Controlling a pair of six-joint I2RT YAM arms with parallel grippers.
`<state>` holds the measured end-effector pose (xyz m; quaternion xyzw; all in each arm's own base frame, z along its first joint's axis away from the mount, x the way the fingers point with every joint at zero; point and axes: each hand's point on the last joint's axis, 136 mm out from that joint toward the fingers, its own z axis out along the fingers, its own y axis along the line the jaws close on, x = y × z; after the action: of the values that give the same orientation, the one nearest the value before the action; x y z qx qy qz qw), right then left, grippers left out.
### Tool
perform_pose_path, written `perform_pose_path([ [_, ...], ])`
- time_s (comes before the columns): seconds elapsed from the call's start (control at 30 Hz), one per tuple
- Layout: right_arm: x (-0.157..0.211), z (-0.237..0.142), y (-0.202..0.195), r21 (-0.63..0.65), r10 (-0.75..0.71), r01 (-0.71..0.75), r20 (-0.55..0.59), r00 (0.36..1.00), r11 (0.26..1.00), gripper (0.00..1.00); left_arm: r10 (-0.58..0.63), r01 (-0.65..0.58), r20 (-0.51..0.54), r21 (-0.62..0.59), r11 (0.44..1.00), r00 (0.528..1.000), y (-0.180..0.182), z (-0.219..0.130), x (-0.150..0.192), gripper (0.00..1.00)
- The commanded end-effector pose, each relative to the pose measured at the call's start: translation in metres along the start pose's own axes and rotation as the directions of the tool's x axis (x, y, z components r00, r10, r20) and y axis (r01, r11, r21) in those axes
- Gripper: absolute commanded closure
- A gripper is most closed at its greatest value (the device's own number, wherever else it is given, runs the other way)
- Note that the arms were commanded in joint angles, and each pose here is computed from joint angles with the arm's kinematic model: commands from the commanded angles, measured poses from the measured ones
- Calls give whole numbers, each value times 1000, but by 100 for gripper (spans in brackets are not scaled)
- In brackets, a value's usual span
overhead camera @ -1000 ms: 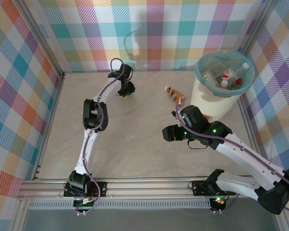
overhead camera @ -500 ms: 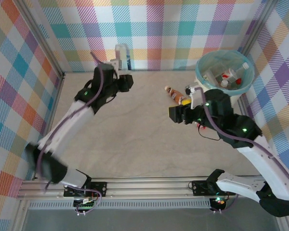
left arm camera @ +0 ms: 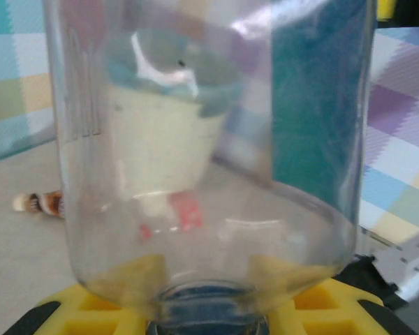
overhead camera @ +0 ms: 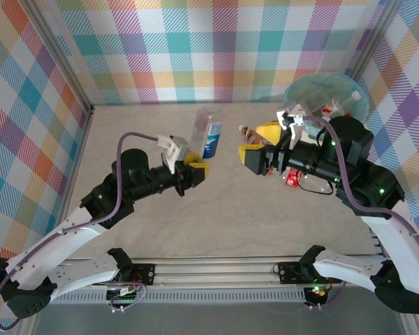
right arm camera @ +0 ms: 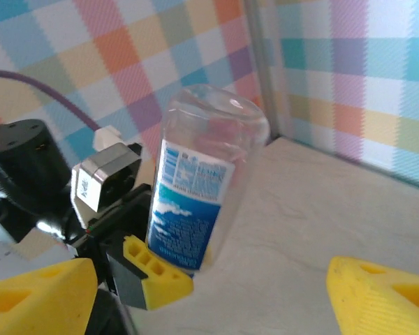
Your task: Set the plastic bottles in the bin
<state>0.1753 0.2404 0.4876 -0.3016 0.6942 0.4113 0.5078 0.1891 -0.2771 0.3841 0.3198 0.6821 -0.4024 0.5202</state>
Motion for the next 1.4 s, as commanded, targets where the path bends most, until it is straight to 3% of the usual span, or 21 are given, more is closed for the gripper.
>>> perform_pose_path([
  [0.0, -6, 7, 31, -190, 17, -19, -9, 1000, 982, 12, 45, -48, 21, 150, 987, 999, -34, -13, -6, 78],
  [0.37, 1, 29, 32, -246, 82, -96, -66, 994, 964, 7, 72, -50, -73, 271, 961, 995, -61, -6, 12, 79],
  [0.8, 9, 17, 15, -117, 89, -98, -76, 993, 988, 38, 75, -61, -57, 215, 975, 996, -54, -1, 7, 75],
  [0.87, 5, 12, 14, -98, 88, -94, -64, 994, 991, 40, 76, -65, -48, 203, 977, 996, -52, -1, 5, 65],
  [0.97, -2, 2, 4, -16, 71, -72, -33, 997, 997, 42, 73, -67, -33, 160, 985, 997, -45, -3, 1, 41],
  [1.1, -16, -18, -22, 179, -9, 10, -6, 1000, 984, 42, 68, -67, -4, 111, 992, 998, -38, -8, -2, 31],
  [1.23, -43, -48, -61, 454, -167, 144, 9, 986, 879, 43, 61, -61, 6, 76, 995, 998, -32, -12, -1, 29],
  [1.3, -64, -69, -82, 609, -272, 207, 15, 962, 766, 45, 55, -55, 0, 66, 996, 998, -30, -12, 0, 29],
  [1.37, -87, -90, -103, 748, -396, 276, -19, 918, 603, 45, 49, -48, -5, 60, 997, 999, -29, -13, 0, 29],
])
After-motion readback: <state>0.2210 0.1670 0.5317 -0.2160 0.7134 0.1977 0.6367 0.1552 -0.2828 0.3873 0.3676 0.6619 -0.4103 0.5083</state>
